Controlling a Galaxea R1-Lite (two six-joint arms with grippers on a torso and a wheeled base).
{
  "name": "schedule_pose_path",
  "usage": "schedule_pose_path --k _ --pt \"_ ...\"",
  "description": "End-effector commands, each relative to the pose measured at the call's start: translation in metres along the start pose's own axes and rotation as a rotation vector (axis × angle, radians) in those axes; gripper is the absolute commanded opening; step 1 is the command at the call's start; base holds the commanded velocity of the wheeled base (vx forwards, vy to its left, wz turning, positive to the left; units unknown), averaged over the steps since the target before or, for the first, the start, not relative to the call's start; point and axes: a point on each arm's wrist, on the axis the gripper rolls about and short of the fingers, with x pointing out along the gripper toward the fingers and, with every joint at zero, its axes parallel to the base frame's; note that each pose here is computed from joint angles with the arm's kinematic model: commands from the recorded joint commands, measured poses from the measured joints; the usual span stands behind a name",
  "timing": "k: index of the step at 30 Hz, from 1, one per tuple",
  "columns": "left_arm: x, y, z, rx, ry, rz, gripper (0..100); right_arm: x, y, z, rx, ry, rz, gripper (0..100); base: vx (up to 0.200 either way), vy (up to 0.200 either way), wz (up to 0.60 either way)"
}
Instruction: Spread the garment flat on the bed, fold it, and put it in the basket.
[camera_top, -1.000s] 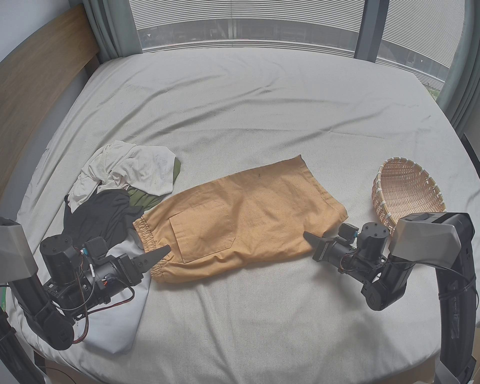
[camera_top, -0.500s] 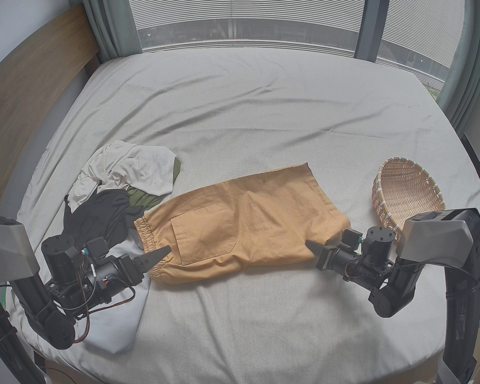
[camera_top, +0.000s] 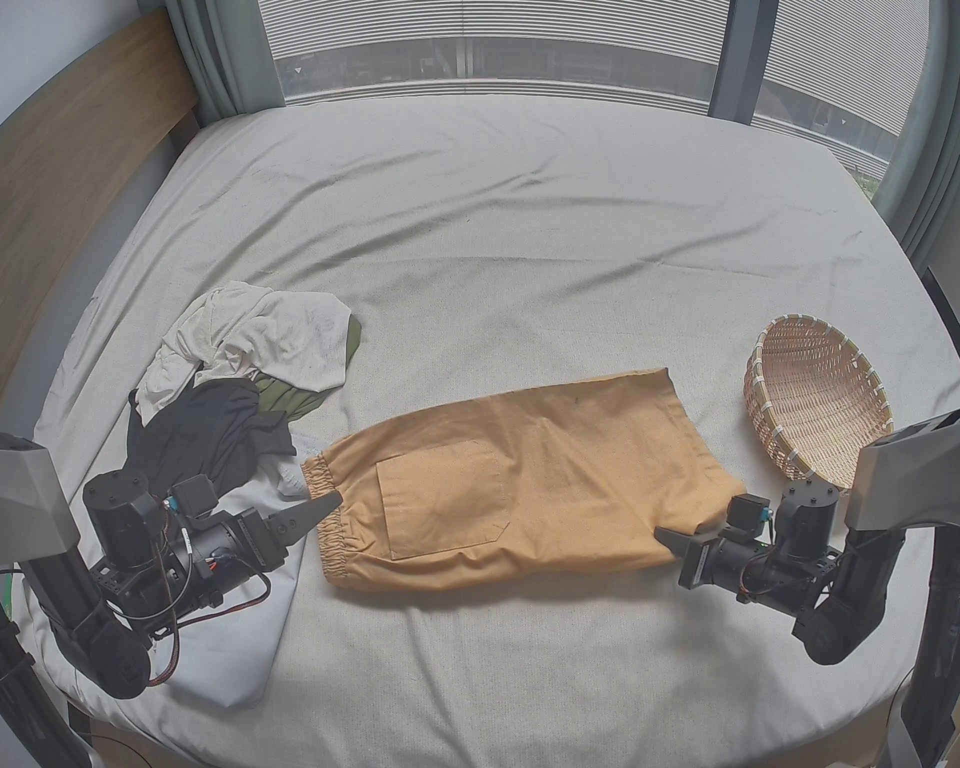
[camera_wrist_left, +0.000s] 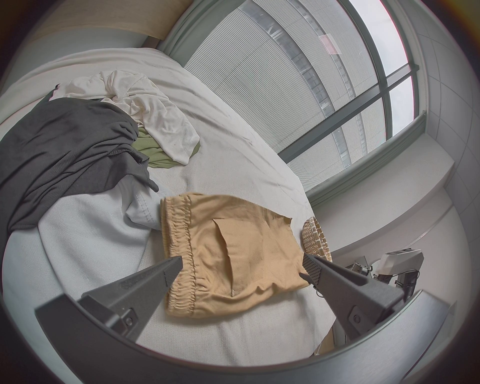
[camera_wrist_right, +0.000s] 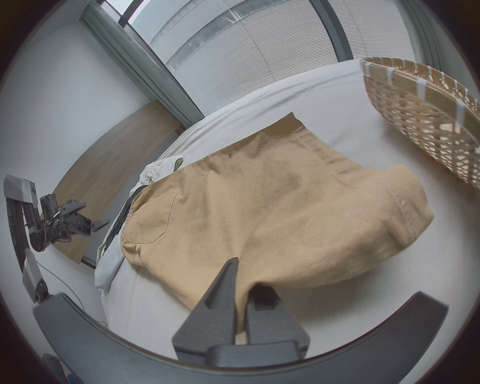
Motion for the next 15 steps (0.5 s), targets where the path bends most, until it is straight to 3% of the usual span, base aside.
schedule_pose_path --k 1,15 --pt "0.0 0.001 -0.002 -0.004 0.009 0.004 100 -0.025 0.003 -0.004 -0.007 0.035 -0.015 0 0.0 0.0 0.0" --pt "0.006 0.01 -0.011 -0.021 0.049 0.031 100 -0.049 -0.006 -0.01 0.019 0.076 -0.076 0 0.0 0.0 0.0"
